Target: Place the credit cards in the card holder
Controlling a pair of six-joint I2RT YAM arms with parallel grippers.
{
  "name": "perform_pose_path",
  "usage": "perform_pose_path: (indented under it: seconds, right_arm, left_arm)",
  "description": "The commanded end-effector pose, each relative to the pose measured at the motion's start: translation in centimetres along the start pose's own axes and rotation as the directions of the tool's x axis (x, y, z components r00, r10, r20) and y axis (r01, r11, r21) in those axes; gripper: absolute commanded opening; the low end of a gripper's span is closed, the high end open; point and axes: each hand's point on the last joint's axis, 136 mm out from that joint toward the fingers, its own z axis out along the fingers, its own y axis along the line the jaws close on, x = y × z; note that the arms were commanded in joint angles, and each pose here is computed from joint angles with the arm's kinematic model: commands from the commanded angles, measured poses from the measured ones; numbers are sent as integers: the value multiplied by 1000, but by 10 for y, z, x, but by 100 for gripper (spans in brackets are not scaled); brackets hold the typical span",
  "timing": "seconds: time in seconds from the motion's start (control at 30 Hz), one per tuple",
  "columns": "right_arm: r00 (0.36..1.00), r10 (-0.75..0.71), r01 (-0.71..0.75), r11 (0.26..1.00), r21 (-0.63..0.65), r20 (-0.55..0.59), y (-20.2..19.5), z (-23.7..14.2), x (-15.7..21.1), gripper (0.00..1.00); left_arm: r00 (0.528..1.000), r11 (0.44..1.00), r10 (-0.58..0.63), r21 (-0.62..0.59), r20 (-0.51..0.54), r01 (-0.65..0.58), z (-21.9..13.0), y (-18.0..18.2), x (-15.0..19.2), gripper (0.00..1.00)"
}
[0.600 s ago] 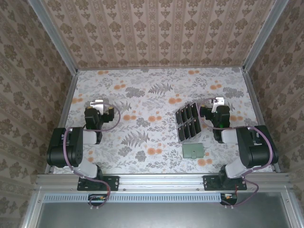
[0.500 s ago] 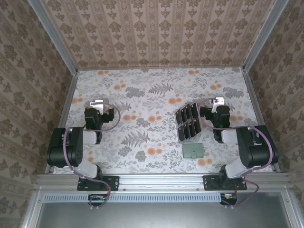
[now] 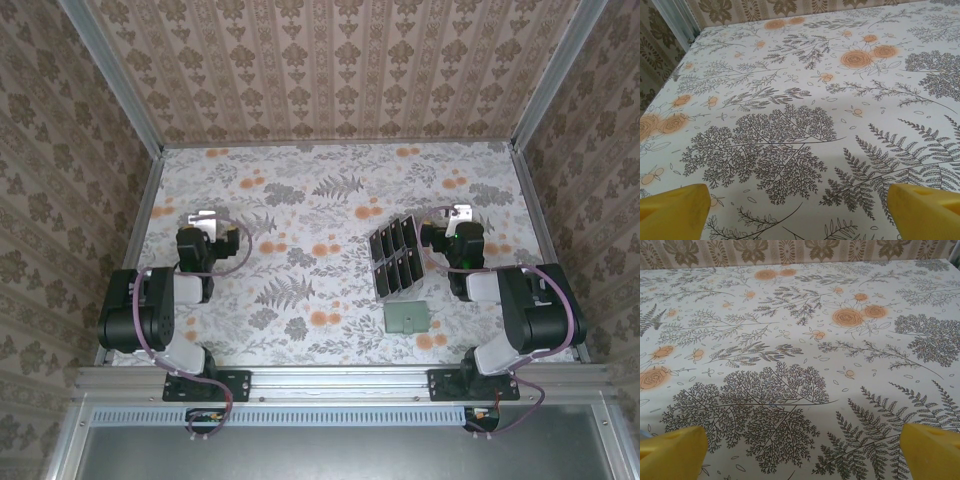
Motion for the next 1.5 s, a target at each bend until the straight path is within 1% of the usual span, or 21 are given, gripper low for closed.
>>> perform_pose_path:
  seconds: [0.0,0.2,0.33,0.47,0.63,0.87,0.9,0.97,1.07,1.1,1.13,1.17,1.2,1.27,1.33,1.4,1.47]
  right_arm:
    - [1000,-6,6,1000,-21,25,3,1,-10,100]
    - [1000,-3,3,1000,-21,29,2,1,-11,100]
    - [997,50,-54,996,76,59,-17,-5,-13,100]
    - [993,68,-80,989,127,96,-27,-14,-16,100]
    - [984,79,-100,986,131,157,-30,-26,-18,100]
    - [983,77,-98,987,124,165,-29,-28,-19,100]
    - [983,71,-92,989,118,168,-28,-29,-22,100]
    - [984,82,-107,982,156,159,-34,-38,-37,100]
    - [986,108,-136,962,237,124,-50,-54,-68,100]
    - [982,142,-169,951,259,123,-55,-59,-78,100]
    - [972,208,-232,927,293,114,-62,-66,-83,100]
    - [950,295,-311,889,337,99,-69,-73,-84,100]
    - [932,352,-357,861,363,83,-73,-78,-86,100]
    - [913,408,-375,855,359,-20,-66,-84,-84,100]
    - [873,469,-400,847,351,-137,-55,-94,-74,100]
    - [833,504,-432,850,303,-227,-38,-105,-64,94]
    - [796,536,-479,842,249,-281,-24,-122,-52,89]
  left_arm:
    - [1000,1000,-12,9,28,11,3,2,-12,100]
    - [999,1000,-15,22,33,15,2,0,-13,100]
    - [999,998,-20,53,42,18,1,-2,-14,100]
    - [999,998,-12,67,50,9,-1,-4,-18,100]
    - [999,999,-27,40,40,25,-5,2,-26,100]
    - [999,999,-33,26,36,32,-14,6,-41,100]
    - [999,999,-34,28,27,33,-15,6,-43,100]
    - [999,999,-31,32,19,30,-15,6,-48,100]
    - [999,999,-33,31,23,33,-17,7,-60,100]
    - [998,998,-48,31,42,47,-19,6,-67,100]
    - [995,997,-68,36,72,65,-22,6,-77,100]
    - [992,996,-85,40,92,81,-24,4,-88,100]
    - [990,995,-98,42,98,94,-26,1,-97,100]
    - [988,991,-127,54,85,123,-30,-7,-112,100]
    - [988,987,-141,85,62,135,-37,-23,-124,100]
    - [989,985,-141,109,47,135,-44,-40,-129,100]
    - [990,983,-134,135,34,129,-53,-57,-131,100]
